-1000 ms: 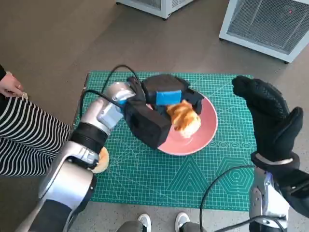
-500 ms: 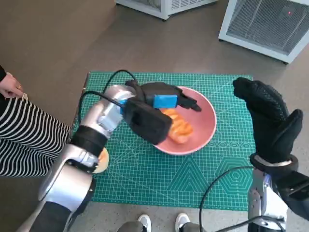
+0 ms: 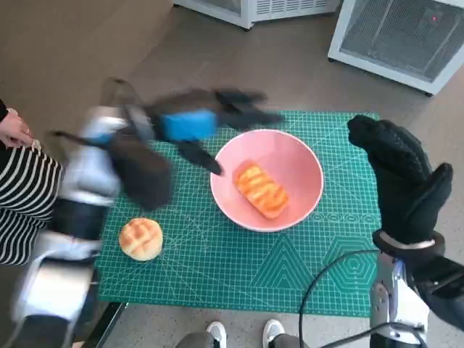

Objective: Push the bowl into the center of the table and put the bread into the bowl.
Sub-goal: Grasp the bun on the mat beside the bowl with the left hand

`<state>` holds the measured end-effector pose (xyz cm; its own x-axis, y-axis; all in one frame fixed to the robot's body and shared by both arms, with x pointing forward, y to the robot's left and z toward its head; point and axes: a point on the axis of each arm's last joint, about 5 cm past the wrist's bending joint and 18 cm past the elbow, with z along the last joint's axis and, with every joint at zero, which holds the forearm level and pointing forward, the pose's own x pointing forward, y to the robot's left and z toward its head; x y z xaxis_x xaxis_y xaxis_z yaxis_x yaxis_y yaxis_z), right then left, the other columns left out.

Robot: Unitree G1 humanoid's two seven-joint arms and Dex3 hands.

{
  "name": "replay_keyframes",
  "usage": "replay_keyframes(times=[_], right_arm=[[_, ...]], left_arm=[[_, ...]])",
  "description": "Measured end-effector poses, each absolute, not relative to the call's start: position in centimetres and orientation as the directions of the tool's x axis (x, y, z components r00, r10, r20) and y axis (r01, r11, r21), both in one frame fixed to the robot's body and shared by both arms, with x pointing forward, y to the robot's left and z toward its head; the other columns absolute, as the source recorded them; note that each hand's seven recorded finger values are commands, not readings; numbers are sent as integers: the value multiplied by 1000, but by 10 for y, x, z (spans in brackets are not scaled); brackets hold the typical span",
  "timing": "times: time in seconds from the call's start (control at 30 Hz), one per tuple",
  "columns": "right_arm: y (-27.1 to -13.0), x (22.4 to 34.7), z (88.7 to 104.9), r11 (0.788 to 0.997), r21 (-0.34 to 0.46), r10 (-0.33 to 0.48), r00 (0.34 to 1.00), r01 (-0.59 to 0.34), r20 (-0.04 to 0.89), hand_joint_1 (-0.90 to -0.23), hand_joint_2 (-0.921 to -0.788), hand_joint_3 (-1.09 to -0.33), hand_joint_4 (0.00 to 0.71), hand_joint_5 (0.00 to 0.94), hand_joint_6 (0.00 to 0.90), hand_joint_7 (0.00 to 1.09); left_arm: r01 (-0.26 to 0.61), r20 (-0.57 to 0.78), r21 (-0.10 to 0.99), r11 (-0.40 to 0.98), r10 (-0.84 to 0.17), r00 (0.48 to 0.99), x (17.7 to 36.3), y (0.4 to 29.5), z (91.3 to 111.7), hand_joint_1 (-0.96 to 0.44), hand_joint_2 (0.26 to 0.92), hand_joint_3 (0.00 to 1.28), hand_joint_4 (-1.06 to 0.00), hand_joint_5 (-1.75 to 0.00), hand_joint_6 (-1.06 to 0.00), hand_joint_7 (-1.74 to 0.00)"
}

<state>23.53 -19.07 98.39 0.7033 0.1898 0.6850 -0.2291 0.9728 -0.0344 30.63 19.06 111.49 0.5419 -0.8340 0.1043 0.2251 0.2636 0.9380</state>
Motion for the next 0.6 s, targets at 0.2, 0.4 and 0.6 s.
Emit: replay_keyframes(times=[0.2,0.4,0.6], right_arm=[[-191,237,983,972,-34,194,705,-234,682,-702,-921,-679,166,1,74,460],[-191,239,982,970,-35,200,709,-240,676,-699,-921,-679,159,0,73,457],[-191,241,982,968,-38,208,708,-248,674,-698,-921,-679,154,0,80,458]], left_arm=[[169,137,940,298,-779,612,282,231,1126,-488,783,14,-116,-11,-301,-43],[187,113,932,311,-737,666,270,259,1125,-444,752,1,-144,-20,-327,-65],[263,3,923,281,-688,726,260,278,1110,-398,739,1,-154,-16,-331,-71]])
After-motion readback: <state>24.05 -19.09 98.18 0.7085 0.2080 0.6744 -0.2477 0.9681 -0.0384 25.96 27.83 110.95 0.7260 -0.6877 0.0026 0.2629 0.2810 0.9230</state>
